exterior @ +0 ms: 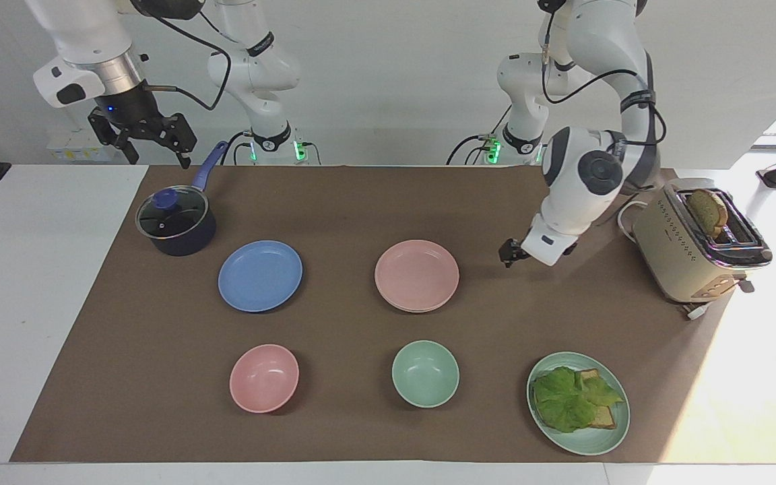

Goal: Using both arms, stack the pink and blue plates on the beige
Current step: 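Release the pink plate and withdraw the left gripper to rest, then reach the right gripper to the rim of the blue plate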

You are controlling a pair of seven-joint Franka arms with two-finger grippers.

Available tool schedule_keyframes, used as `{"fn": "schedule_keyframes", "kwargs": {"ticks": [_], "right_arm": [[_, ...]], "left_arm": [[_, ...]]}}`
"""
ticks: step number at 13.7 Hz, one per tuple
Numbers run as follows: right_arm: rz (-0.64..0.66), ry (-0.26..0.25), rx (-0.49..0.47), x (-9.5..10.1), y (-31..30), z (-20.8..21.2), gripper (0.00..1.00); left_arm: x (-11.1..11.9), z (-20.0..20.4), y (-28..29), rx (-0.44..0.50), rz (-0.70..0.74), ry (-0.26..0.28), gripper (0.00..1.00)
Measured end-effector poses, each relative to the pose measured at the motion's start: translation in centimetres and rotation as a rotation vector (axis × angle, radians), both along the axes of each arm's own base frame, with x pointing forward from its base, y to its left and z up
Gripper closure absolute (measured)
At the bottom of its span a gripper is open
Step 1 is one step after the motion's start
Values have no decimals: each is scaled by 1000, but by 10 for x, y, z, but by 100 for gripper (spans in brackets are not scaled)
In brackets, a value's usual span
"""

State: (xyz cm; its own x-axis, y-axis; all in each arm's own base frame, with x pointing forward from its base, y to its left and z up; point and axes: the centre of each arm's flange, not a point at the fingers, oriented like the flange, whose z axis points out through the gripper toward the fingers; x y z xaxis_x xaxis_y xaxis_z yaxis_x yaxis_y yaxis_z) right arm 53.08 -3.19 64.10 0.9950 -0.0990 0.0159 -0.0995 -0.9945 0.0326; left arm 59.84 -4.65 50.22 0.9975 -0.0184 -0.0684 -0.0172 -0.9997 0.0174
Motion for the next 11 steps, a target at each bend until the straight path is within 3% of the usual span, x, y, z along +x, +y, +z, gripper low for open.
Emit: {"fn": "schedule_keyframes", "kwargs": {"ticks": [6, 11], "right_arm": [[31, -27, -1, 16, 1, -101, 0], [43, -63, 0, 12, 1, -225, 0]], "left_arm": [[-19, 75, -9, 7, -20, -13, 0], [-25, 84, -8, 10, -18, -20, 0]]}}
